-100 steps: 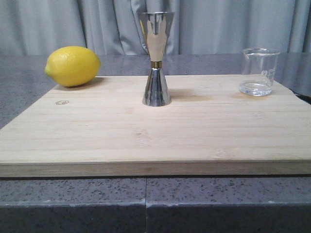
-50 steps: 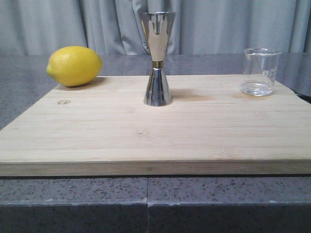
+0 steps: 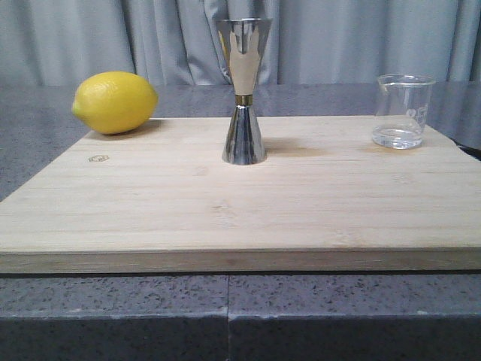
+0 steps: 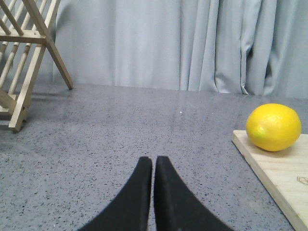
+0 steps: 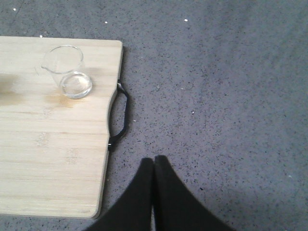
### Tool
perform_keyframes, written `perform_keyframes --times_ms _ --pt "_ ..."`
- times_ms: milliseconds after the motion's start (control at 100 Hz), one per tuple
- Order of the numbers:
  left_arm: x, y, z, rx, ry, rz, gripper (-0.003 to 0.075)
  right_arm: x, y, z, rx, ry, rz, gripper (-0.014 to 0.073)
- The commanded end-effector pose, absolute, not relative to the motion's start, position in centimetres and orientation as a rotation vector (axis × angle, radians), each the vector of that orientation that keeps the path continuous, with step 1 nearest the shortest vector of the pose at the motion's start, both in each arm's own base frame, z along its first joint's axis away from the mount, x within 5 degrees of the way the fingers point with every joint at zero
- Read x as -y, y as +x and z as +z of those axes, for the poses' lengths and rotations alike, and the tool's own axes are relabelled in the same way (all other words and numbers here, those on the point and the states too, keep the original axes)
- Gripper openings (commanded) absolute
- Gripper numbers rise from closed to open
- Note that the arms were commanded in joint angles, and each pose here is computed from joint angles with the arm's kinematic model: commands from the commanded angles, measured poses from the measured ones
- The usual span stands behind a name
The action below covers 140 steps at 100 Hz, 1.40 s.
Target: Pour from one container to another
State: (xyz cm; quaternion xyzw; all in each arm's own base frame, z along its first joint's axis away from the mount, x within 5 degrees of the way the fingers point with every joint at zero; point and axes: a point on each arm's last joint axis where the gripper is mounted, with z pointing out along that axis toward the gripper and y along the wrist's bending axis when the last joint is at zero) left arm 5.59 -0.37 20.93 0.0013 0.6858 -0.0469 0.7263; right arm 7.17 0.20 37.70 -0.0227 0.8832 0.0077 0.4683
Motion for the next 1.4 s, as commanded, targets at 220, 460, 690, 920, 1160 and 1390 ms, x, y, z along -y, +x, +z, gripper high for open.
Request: perform_keyframes --times_ms 220,460,690,920,1160,1390 --pt "0.3 5.5 20.8 -1.442 -0.005 -0.111 -0.0019 0.2 5.1 37.6 -1.748 0.158 0.137 -0.0071" --pt "0.3 5.5 20.8 -1.442 -0.005 -0.111 -0.0019 0.5 4.4 31.5 -1.537 0.255 0.112 -0.0071" --pt "0.3 5.5 20.8 -1.442 -0.005 -0.111 -0.0019 0.5 5.0 25.5 -1.457 0.242 0.112 -0.0071" --pt "0.3 5.5 20.8 -1.442 -0.005 -0.111 -0.0019 0.5 5.3 21.8 -1.398 0.226 0.119 -0.0071" --pt "0.3 5.5 20.8 -1.442 -0.005 -0.111 -0.0019 0.2 5.4 21.2 -1.416 0.19 0.143 -0.0071" --pt "0.3 5.5 20.8 -1.442 -0.005 -0.111 -0.0019 0.2 5.4 21.2 -1.42 0.178 0.13 -0.0071"
